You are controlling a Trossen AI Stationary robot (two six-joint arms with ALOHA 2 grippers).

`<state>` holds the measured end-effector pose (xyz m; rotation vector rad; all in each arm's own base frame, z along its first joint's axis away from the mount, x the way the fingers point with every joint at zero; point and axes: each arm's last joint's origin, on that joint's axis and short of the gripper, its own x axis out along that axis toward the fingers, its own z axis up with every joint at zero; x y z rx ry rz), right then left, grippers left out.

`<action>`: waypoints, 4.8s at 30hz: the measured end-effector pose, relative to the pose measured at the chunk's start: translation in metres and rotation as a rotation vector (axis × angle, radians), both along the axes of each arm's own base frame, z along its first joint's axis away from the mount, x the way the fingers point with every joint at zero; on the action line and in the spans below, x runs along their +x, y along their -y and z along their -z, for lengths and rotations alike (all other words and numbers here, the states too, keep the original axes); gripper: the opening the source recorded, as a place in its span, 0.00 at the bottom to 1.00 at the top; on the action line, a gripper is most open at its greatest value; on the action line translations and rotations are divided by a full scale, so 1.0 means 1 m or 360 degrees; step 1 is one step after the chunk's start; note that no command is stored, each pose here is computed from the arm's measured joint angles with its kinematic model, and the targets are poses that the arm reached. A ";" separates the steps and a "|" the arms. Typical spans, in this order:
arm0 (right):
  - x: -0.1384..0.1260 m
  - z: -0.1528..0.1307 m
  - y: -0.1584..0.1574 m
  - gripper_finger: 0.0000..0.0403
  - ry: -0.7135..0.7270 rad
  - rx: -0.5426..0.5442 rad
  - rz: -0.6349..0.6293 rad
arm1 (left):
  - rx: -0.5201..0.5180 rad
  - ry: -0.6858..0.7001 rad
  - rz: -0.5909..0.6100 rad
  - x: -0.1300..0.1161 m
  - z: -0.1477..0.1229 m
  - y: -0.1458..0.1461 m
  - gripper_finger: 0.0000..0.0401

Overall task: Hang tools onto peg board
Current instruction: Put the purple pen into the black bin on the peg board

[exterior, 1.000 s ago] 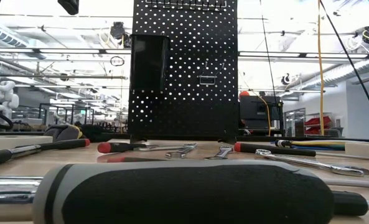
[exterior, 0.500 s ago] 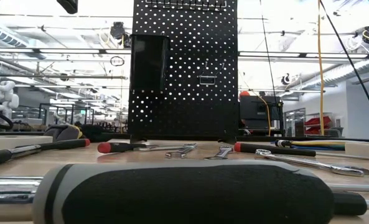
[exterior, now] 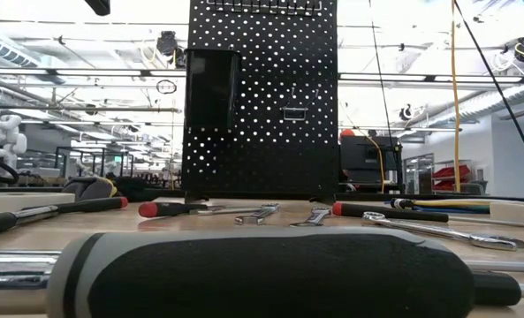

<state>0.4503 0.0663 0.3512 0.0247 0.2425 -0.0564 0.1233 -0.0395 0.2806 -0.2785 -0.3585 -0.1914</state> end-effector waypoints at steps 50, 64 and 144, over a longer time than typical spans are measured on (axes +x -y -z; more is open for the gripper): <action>0.002 -0.001 0.008 0.07 0.0023 0.0025 0.0037 | 0.0039 -0.0263 0.0121 0.017 0.018 -0.004 0.12; 0.002 -0.001 0.008 0.07 0.0029 0.0061 0.0050 | -0.0028 -0.0061 -0.0181 0.016 0.005 -0.009 0.42; -0.007 0.004 0.004 0.35 -0.0185 0.0380 -0.0069 | 0.0056 -0.0475 0.0013 0.061 -0.018 0.006 0.06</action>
